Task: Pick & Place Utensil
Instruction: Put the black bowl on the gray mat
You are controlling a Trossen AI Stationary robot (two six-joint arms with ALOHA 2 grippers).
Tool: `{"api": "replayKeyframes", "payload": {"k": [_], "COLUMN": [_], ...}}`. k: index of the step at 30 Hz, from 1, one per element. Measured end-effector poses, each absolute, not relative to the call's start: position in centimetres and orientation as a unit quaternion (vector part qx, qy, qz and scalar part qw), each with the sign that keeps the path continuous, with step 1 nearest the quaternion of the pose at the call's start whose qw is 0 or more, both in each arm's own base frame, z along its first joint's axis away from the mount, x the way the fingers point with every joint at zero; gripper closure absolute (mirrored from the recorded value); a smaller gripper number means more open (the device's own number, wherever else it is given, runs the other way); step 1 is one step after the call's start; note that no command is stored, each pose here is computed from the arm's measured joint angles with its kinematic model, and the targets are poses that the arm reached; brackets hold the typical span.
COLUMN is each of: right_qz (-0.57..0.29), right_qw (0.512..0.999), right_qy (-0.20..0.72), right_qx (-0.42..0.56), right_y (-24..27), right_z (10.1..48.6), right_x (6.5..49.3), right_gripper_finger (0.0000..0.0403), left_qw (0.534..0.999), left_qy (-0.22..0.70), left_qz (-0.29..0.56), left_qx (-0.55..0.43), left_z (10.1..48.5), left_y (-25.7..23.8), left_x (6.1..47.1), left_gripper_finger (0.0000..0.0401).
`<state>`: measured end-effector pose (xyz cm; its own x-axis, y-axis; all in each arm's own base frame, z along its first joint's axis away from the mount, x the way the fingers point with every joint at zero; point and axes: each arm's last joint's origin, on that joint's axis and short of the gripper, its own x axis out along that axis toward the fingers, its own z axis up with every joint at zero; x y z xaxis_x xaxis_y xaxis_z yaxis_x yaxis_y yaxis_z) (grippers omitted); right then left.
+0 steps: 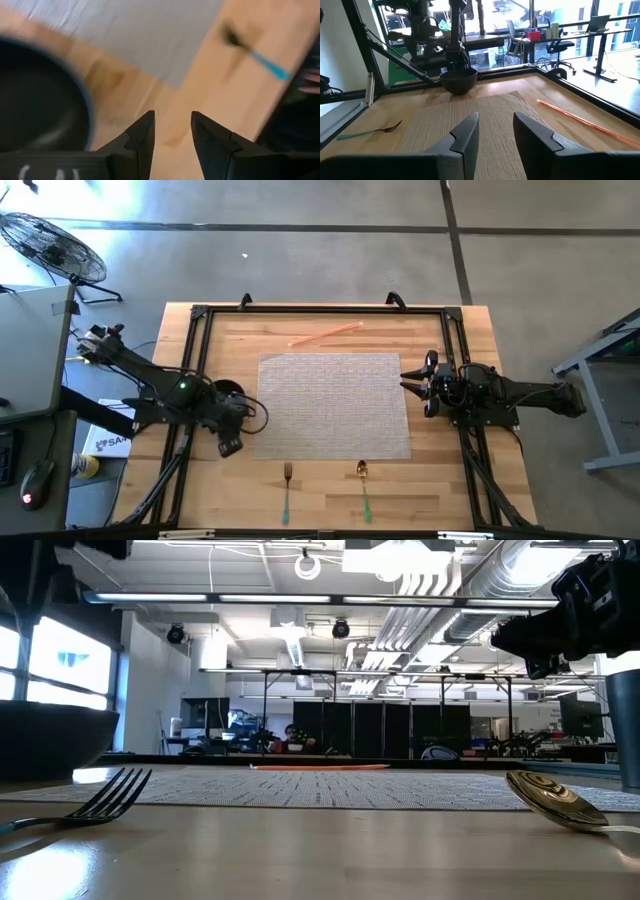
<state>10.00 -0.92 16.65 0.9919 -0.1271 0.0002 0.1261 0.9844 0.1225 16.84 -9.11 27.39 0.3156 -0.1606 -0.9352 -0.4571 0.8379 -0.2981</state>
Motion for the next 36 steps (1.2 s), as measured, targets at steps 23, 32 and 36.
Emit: {"api": "replayKeyframes", "payload": {"k": [23,32,36], "right_qz": [-0.064,-0.064,-0.064], "right_qw": [0.996,0.996,0.996], "right_qy": [-0.003,-0.003,-0.003], "right_qx": [0.061,0.061,0.061], "right_y": [-0.9,-0.9,-0.9], "right_z": [16.6,16.6,16.6], "right_x": [10.0,10.0,10.0], "right_gripper_finger": [0.0288,0.0288,0.0288], "left_qw": [0.687,0.651,0.635], "left_qy": [0.645,0.660,0.663], "left_qz": [0.255,0.299,0.316], "left_qx": [-0.216,-0.226,-0.239], "left_z": [23.0,21.2,20.7], "left_y": [-6.5,-5.6,-5.7], "left_x": [20.3,21.7,22.0], "left_gripper_finger": [0.0156,0.0155,0.0155]}}
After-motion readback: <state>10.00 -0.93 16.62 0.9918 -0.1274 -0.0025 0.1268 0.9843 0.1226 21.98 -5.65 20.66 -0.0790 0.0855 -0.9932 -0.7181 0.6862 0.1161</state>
